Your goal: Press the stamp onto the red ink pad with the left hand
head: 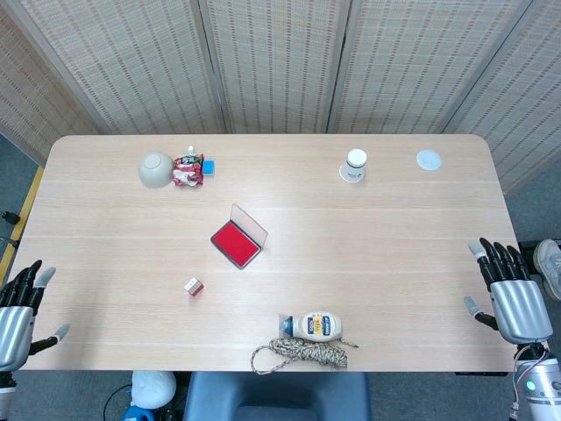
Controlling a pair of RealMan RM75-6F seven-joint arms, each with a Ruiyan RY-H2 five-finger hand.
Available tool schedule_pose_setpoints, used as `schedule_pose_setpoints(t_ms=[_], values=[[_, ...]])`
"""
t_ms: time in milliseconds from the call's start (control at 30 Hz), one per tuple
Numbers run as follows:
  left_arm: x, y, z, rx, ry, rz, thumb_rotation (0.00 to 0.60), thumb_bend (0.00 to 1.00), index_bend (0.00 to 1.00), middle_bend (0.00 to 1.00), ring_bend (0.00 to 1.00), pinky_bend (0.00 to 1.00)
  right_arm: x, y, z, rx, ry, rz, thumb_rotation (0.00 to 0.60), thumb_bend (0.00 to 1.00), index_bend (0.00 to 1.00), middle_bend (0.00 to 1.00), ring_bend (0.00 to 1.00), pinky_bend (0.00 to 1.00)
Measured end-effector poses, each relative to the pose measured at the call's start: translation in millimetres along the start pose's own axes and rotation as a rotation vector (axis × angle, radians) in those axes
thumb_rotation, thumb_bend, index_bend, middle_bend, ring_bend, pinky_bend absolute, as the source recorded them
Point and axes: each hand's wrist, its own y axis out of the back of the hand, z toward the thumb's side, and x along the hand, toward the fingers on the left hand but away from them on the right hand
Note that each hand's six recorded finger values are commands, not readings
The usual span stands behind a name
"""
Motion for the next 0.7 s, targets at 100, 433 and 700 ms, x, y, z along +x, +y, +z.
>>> schedule_pose_setpoints(t_ms=[100,433,700], values=[[1.7,-1.5,3.9,0.004,-0.016,-0.006,0.6,0.21,0.0,0.0,0.0,0.17,1.4,-1.0,-0.1,0.003,0.001,0.006,0.6,0.28,0.0,0.0,0.0,0.0],[1.4,-3.7,22.9,0.023,-0.093,-0.003,0.6,0.21,0.0,0.0,0.0,0.17,14.7,2.9,2.7,-0.003,0.021,-0.011,0.6,0.28,0.0,0.0,0.0,0.0],[18.1,-1.6,31.8,-0.005,-0.178,0.012,0.6,0.2,0.0,0.71,0.42,0.24,12.3,4.7,-3.1,-0.016,-0.001,-0.019,0.6,0.28,0.0,0.0,0.0,0.0]])
